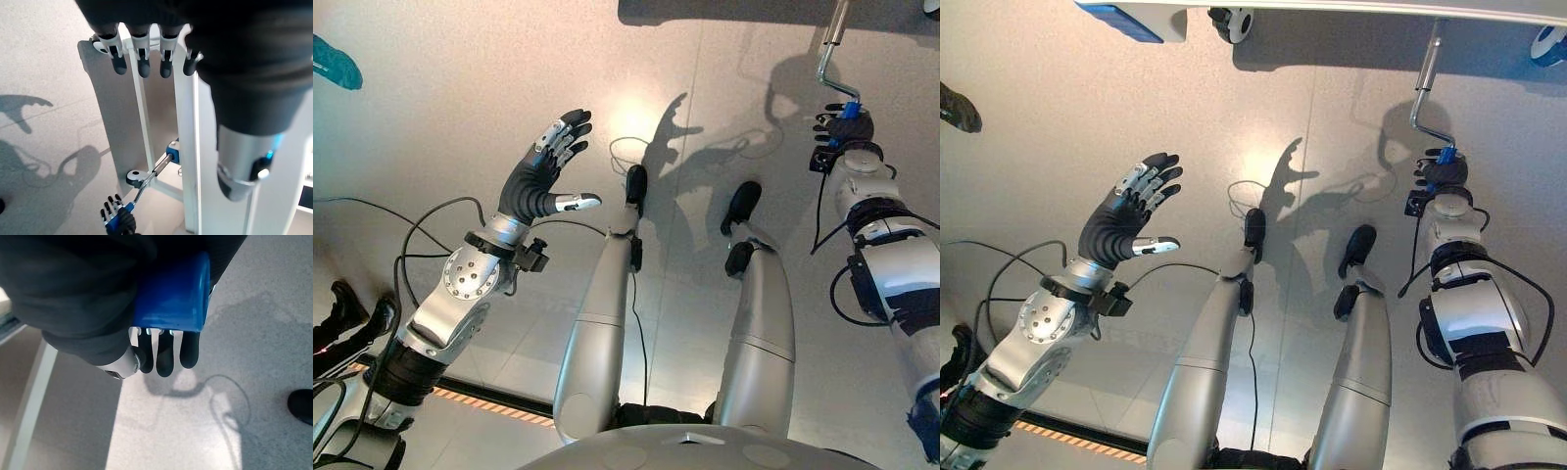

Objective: Raise the hospital bed

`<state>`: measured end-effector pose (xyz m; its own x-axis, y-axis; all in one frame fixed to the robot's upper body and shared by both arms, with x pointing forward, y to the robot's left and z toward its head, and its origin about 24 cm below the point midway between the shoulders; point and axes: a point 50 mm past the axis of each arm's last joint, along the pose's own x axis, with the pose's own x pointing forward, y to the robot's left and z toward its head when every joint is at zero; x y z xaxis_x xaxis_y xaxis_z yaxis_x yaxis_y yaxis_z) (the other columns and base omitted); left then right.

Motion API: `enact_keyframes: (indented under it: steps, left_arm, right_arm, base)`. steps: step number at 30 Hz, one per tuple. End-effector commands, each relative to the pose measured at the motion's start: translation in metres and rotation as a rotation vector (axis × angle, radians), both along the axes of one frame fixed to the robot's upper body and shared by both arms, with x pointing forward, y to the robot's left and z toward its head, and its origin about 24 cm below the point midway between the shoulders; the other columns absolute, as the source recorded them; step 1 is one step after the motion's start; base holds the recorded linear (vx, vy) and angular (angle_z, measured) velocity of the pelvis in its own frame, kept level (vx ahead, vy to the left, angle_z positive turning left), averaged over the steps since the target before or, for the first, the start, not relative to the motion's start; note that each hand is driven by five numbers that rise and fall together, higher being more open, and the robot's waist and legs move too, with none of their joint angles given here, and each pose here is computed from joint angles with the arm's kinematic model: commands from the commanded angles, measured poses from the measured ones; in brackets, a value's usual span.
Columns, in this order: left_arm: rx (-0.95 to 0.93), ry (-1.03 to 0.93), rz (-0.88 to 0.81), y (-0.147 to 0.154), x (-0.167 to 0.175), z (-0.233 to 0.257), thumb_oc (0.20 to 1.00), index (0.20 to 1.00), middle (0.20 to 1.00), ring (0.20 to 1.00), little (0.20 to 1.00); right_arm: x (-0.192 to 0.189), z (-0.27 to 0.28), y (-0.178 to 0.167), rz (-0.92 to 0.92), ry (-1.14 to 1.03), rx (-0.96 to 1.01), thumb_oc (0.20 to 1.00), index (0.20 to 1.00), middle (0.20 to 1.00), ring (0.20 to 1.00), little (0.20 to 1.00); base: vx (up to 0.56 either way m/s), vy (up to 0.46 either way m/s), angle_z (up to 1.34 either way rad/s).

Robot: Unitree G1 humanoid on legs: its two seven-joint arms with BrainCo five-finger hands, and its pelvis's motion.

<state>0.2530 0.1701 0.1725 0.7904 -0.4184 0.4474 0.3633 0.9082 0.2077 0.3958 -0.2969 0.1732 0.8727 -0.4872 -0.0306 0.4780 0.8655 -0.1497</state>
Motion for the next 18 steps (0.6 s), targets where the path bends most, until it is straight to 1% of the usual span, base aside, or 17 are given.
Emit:
enact_keyframes:
  steps: [1,6,9,12,18]
  left_arm:
    - [-0.135,-0.092,-0.031,-0.005,-0.011,0.018,1.000,1.000,1.000,1.000,1.000]
    - [-0.145,-0.116,-0.039,-0.007,-0.011,0.022,1.000,1.000,1.000,1.000,1.000]
    - [-0.144,-0.132,-0.047,-0.008,-0.012,0.026,1.000,1.000,1.000,1.000,1.000]
    - [-0.143,-0.147,-0.044,-0.008,-0.013,0.028,1.000,1.000,1.000,1.000,1.000]
    - [-0.152,-0.157,-0.023,-0.004,-0.014,0.030,1.000,1.000,1.000,1.000,1.000]
  right_arm:
    - [0.009,-0.035,0.049,0.180,0.163,-0.121,0.200,0.200,0.200,0.200,0.200]
    - [0.019,-0.016,0.069,0.248,0.177,-0.316,0.200,0.200,0.200,0.200,0.200]
    - [0.025,-0.010,0.091,0.328,0.178,-0.434,0.200,0.200,0.200,0.200,0.200]
    - [0.028,-0.008,0.120,0.415,0.151,-0.465,0.200,0.200,0.200,0.200,0.200]
    - [0.026,-0.005,0.191,0.640,0.046,-0.481,0.200,0.200,0.200,0.200,0.200]
  base:
    - [0.02,0.018,0.04]
    - [0.01,0.013,0.02]
    - [0.00,0.000,0.00]
    - [0.00,0.000,0.00]
    - [0.00,0.005,0.00]
